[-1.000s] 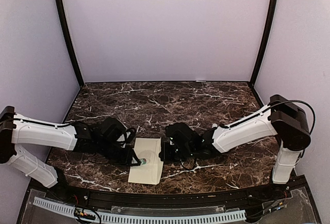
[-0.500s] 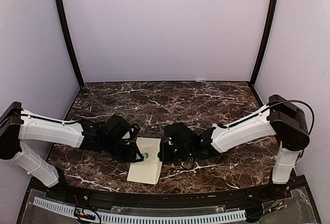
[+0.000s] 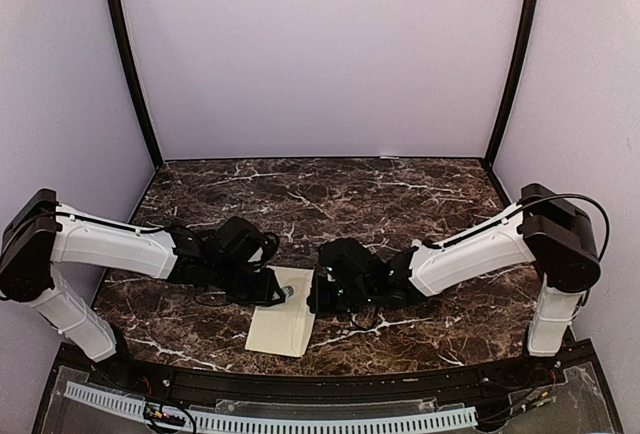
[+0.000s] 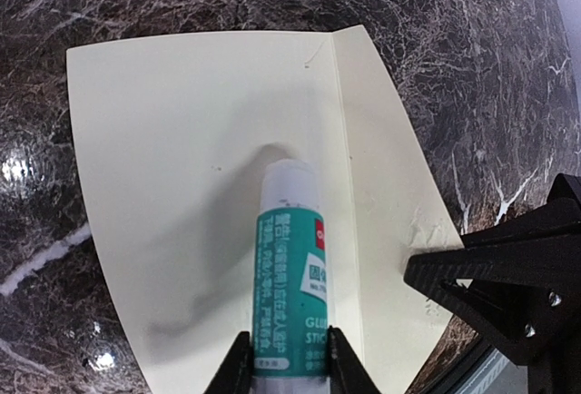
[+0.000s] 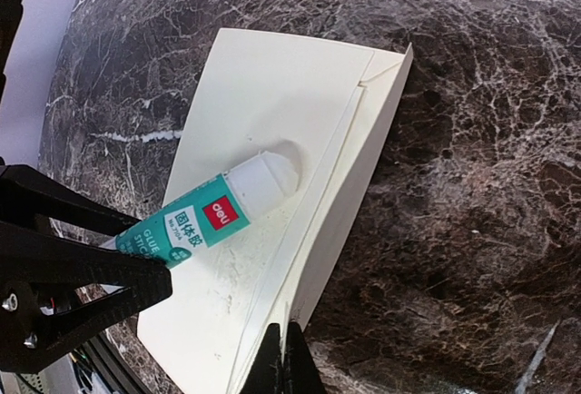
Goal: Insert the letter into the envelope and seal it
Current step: Paint the envelope at the center of the board.
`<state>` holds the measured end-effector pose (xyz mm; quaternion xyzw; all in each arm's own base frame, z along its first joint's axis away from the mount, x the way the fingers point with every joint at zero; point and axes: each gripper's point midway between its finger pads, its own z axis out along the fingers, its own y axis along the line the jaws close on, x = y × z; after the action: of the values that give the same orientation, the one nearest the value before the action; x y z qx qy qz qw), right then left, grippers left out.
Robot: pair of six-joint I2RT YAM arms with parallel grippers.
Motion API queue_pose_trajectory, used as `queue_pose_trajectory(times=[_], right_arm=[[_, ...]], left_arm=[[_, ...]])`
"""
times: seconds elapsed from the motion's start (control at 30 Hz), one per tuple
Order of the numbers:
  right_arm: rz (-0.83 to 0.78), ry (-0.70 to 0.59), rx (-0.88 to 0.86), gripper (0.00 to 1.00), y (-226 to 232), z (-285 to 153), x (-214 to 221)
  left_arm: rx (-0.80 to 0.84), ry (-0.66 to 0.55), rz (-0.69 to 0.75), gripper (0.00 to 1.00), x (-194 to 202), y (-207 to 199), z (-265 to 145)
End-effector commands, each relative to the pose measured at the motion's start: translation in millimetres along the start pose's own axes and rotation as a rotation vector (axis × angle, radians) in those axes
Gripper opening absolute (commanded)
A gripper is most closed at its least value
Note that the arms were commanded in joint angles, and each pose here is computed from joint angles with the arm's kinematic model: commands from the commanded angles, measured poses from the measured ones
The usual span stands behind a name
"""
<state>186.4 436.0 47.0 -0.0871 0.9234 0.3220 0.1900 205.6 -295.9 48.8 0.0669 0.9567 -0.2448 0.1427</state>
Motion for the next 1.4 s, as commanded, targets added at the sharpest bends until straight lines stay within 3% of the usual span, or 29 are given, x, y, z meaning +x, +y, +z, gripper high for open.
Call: queue_pose_trajectory(times=[0.0,1.37], right_arm=[[-0.004,-0.001,0.01,0.0,5,-1,3],[0.032,-0.007,0.076,0.0,-7,2,3]], left_arm=[[-0.07,0.042,-0.006,0.0,11,18,-1],[0.045,0.253,0.05,0.0,100,13,-34]])
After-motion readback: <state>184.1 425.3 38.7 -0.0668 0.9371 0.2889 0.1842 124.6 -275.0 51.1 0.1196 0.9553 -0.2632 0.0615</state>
